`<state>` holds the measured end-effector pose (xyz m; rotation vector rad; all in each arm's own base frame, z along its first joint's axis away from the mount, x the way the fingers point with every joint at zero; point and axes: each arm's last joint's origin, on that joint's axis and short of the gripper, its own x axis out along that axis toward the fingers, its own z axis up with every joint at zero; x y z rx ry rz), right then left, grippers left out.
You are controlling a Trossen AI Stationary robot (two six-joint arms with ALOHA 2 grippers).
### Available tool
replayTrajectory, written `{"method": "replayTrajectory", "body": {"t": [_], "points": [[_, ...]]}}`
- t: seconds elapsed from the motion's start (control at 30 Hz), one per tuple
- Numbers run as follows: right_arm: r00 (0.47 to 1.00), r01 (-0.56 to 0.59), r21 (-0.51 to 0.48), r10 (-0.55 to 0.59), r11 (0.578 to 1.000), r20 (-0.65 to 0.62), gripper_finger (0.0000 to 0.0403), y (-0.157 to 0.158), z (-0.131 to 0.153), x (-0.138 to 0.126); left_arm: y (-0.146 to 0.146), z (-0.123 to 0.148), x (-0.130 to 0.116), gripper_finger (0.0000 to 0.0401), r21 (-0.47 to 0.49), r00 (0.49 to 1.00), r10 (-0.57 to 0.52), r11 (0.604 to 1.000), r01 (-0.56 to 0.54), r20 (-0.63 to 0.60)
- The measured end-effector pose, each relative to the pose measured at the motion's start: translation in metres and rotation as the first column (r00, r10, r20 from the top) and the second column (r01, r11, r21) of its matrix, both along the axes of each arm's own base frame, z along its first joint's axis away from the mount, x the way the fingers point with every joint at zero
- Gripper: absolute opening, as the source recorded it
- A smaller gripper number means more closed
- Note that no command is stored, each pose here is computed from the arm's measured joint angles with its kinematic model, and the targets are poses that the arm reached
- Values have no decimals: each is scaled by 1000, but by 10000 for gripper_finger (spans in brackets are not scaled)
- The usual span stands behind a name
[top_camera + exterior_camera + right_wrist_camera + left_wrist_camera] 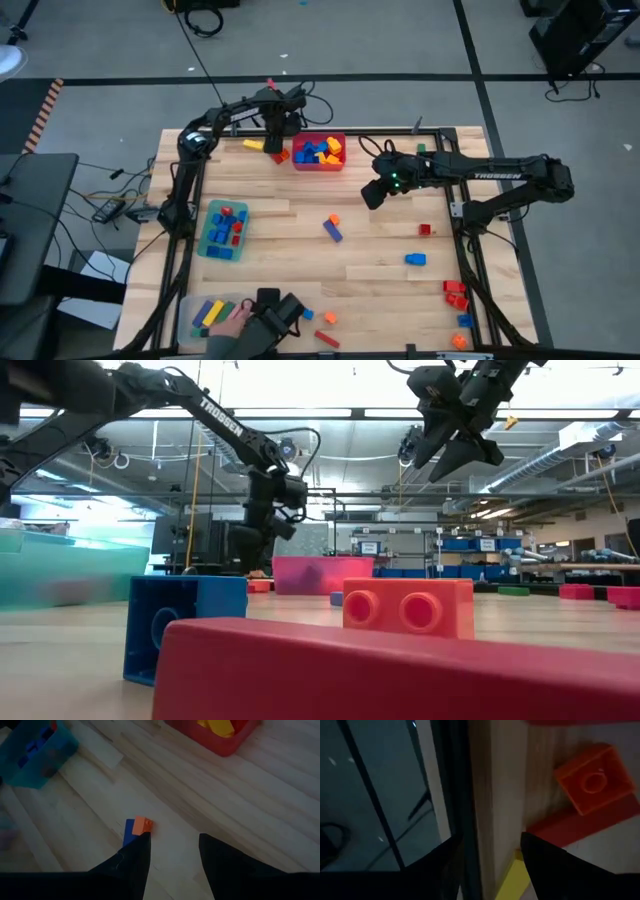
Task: Sort blocks by size
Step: Put the yellow rectangle block into the transparent bin
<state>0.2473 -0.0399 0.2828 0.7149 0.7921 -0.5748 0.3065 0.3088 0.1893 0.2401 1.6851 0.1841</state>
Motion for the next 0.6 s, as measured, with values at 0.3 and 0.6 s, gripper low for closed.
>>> {"method": "replayTrajectory", "body": {"t": [0.3, 0.6], "points": [[1000, -5, -1, 5, 1000, 18, 181, 0, 1, 1, 6, -30, -4, 202, -38, 989, 48, 998, -54, -140], [1000, -24, -14, 24, 1000, 13, 181, 0, 1, 1, 5, -35, -8, 202, -60, 982, 48, 996, -60, -181]]}}
